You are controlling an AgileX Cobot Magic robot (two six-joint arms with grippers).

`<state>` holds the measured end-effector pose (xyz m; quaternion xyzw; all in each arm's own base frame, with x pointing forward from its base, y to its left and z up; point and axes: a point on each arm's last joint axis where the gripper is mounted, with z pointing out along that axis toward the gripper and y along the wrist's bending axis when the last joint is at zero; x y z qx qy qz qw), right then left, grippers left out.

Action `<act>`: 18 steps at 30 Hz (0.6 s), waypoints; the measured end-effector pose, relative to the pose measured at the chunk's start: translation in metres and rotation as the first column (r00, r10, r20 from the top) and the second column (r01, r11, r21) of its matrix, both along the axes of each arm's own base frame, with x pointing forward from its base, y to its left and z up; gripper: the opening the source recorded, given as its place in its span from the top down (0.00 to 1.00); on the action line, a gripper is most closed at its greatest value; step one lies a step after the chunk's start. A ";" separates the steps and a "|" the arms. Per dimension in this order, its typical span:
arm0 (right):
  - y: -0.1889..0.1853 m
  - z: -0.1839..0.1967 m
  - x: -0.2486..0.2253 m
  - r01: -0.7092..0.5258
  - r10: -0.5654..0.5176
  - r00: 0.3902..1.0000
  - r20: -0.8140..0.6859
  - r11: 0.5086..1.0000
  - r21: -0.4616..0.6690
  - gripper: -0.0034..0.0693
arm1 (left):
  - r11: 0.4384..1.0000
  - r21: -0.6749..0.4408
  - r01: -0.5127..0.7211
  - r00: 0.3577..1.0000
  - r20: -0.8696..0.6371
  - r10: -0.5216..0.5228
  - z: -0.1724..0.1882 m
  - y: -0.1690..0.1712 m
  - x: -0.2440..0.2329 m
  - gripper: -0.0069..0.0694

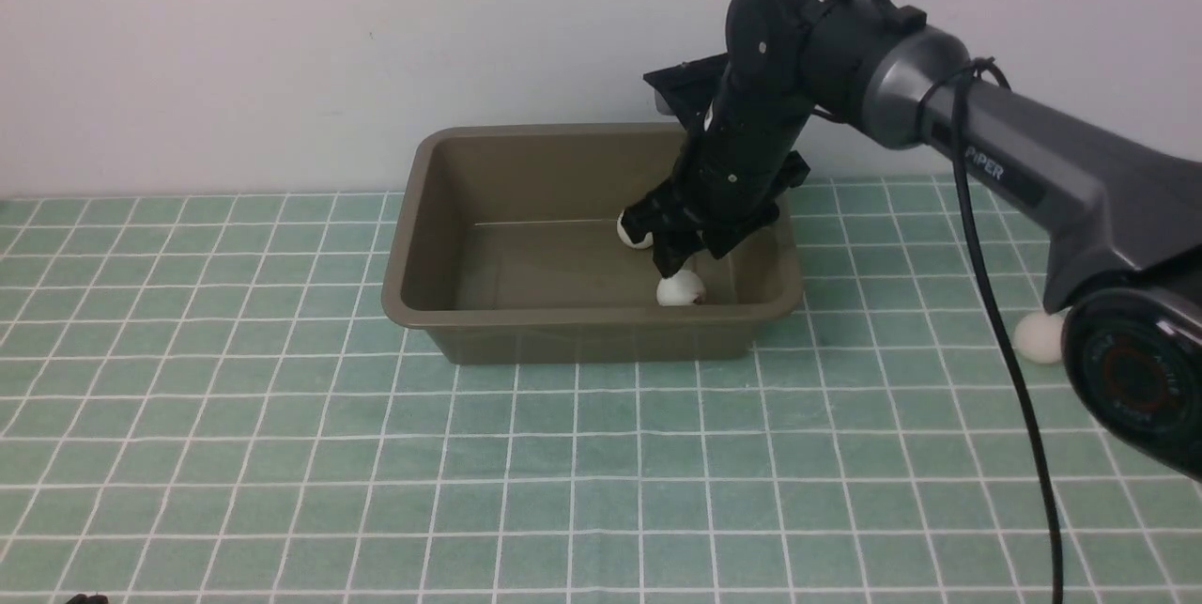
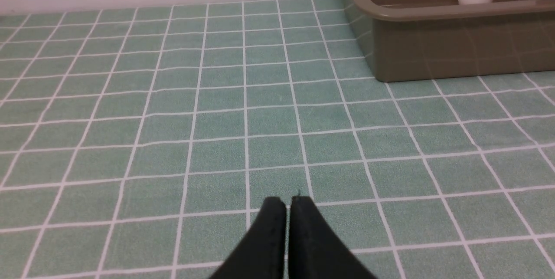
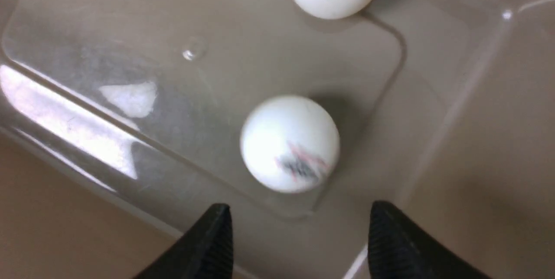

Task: Put the table tennis balls in the box on the green coffee tablecloth.
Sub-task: 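Release the ping pong ball into the bin and lift the gripper away, then reach for and grasp a ping pong ball on the table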

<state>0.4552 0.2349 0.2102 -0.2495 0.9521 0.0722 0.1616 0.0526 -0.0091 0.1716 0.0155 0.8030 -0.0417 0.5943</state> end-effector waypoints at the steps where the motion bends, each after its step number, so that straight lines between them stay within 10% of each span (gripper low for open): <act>1: -0.002 0.003 0.000 -0.001 0.001 1.000 0.013 1.000 -0.013 0.42 | 1.000 0.000 0.000 1.000 0.000 0.000 0.000 0.000 0.000 0.92; 13: -0.095 0.148 -0.021 0.204 -0.214 0.935 0.282 0.977 0.065 0.42 | 1.000 0.000 0.000 1.000 0.000 0.000 0.000 0.000 0.000 0.92; 18: -0.154 0.147 -0.044 0.318 -0.308 0.923 0.232 0.948 -0.010 0.42 | 1.000 0.000 0.000 1.000 0.000 0.000 0.000 0.000 0.000 0.92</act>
